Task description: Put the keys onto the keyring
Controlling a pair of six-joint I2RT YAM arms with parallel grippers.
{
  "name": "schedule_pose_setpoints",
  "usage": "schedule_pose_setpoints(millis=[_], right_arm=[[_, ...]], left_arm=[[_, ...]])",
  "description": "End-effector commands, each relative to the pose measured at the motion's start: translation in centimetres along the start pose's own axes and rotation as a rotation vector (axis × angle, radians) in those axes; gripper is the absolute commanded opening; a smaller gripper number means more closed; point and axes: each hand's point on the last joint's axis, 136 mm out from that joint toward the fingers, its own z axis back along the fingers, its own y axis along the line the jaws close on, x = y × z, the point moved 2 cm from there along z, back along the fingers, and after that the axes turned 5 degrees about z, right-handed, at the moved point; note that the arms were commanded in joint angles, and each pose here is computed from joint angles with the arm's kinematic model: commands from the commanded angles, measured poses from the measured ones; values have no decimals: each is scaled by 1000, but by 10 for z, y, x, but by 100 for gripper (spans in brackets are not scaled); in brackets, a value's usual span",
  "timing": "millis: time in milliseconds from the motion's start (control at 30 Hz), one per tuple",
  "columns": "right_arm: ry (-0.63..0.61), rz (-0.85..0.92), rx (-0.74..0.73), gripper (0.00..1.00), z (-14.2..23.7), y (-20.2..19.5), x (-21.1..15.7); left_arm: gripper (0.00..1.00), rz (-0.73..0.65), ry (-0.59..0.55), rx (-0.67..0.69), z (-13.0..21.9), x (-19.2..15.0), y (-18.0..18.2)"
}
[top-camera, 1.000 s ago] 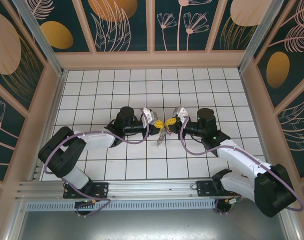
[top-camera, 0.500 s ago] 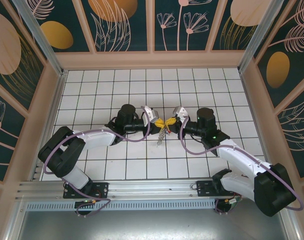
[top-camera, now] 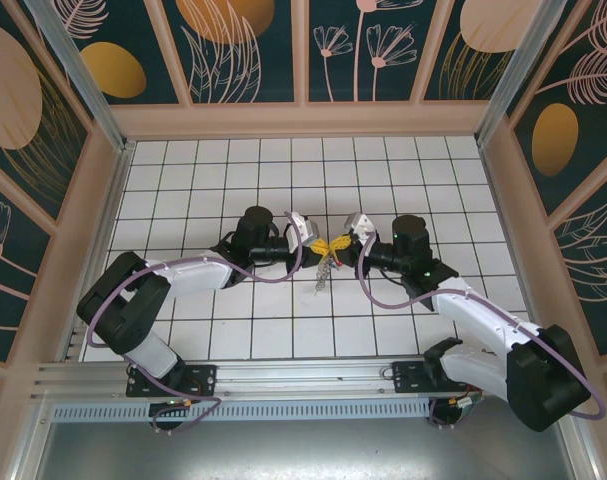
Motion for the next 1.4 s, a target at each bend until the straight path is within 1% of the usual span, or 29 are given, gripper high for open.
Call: schedule_pose_setpoints(millis=[0,167,433,600,800,833,967,1067,1133,1367], right_arm=[[-54,53,34,0,0,4,22],[-48,54,29,0,0,3,21],[-3,-1,-29,0,-1,-8,10],[10,-33,-110,0,1,-21,3],[-13,-29,-72,0,3,-18,8],[-26,-18,-45,0,3,-14,10],[-68,6,-9,0,4,-7,20],[-80,20,7,0,5,-5,25],[-79,21,12,0,5,-4,26],[-75,25,18,0,5,-3,25]], left_arm=[[11,-28,-10,-13,-1,5,1],[0,-34,-14,-7,0,6,1],[0,-38,-69,25,6,10,1],[0,-23,-78,24,6,9,0],[0,-17,-76,17,5,8,-1],[0,-15,-75,19,5,8,0],[11,-22,-64,14,4,7,0],[12,-23,-52,8,3,7,0],[16,-23,-52,8,3,8,1],[20,-32,-56,-5,1,14,0]])
